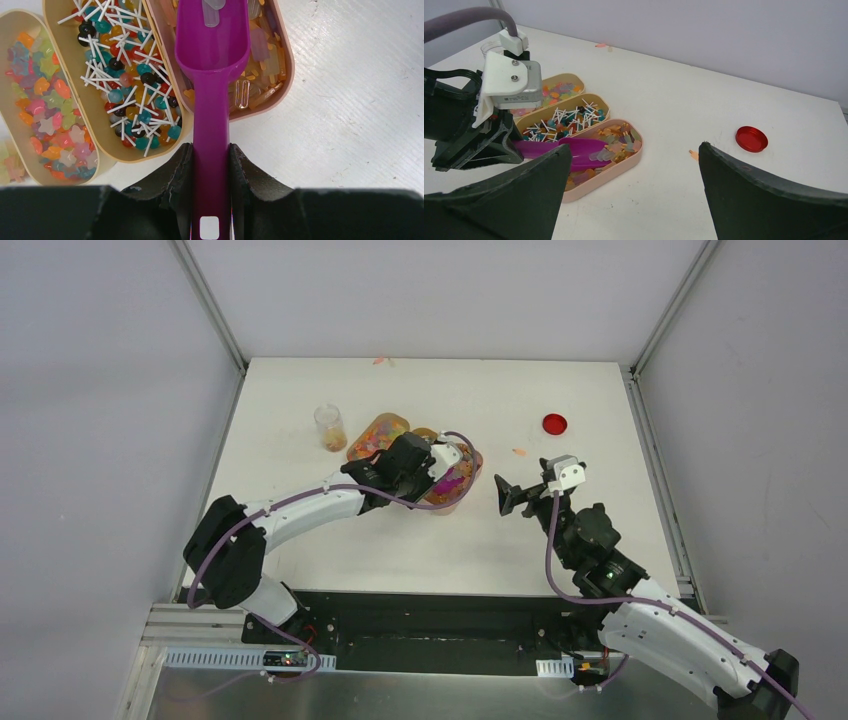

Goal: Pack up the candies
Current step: Scoop the fake candies from the storage box, then place the fake candies in the packing bottle.

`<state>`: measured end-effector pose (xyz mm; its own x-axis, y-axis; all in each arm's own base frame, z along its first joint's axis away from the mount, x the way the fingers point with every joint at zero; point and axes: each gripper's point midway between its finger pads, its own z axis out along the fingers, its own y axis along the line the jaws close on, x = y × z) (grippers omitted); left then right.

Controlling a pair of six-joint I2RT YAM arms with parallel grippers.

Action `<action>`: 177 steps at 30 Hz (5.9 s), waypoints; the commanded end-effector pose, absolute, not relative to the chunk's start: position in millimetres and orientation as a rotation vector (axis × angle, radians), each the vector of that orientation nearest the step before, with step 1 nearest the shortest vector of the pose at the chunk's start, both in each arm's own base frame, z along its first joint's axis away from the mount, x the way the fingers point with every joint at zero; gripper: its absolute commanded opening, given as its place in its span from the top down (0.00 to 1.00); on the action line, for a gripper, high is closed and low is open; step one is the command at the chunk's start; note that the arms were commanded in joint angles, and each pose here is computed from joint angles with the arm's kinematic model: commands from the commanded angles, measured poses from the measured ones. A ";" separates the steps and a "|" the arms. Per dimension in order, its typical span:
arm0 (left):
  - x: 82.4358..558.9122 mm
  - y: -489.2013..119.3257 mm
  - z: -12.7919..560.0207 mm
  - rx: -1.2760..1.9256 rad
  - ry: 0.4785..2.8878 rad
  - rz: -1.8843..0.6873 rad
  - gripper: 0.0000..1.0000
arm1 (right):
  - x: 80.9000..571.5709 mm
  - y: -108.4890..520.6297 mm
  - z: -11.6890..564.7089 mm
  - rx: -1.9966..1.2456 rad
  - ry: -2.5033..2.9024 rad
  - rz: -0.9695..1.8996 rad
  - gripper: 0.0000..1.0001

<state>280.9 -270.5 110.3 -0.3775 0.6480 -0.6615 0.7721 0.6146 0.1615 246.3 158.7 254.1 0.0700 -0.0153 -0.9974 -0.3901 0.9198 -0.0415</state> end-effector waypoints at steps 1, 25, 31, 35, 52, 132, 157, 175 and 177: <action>290.4 -278.1 130.9 1.042 2.052 -0.226 1.00 | 246.7 161.0 269.4 -0.301 1.439 0.332 0.00; 289.8 -278.1 128.8 0.979 1.982 -0.266 1.00 | 246.2 160.6 265.1 -0.299 1.445 0.341 0.00; 298.4 -285.3 136.3 0.989 1.953 -0.257 1.00 | 245.4 159.9 267.0 -0.295 1.440 0.344 0.00; 298.2 -284.2 130.7 0.987 1.967 -0.251 1.00 | 245.5 160.8 264.9 -0.298 1.444 0.347 0.00; 291.3 -264.5 128.6 0.924 1.959 -0.217 1.00 | 246.5 161.2 259.0 -0.301 1.455 0.342 0.00; 295.4 -119.2 267.8 0.524 1.718 0.031 1.00 | 245.0 178.5 253.1 -0.416 1.433 0.371 0.01; 295.0 -68.4 261.9 0.387 1.870 0.166 1.00 | 241.4 177.6 248.6 -0.424 1.433 0.382 0.00; 290.7 -41.9 260.3 0.348 1.938 0.223 1.00 | 238.9 177.1 244.5 -0.445 1.429 0.383 0.01; 292.0 -39.2 260.3 0.345 1.941 0.228 1.00 | 238.6 177.0 245.6 -0.445 1.425 0.385 0.01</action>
<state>285.1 -42.7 233.3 -0.4117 0.3744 -0.8308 0.1704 0.9272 0.3335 238.9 176.2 232.0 0.0691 -0.0447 -0.9966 -0.5015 0.8620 -0.0734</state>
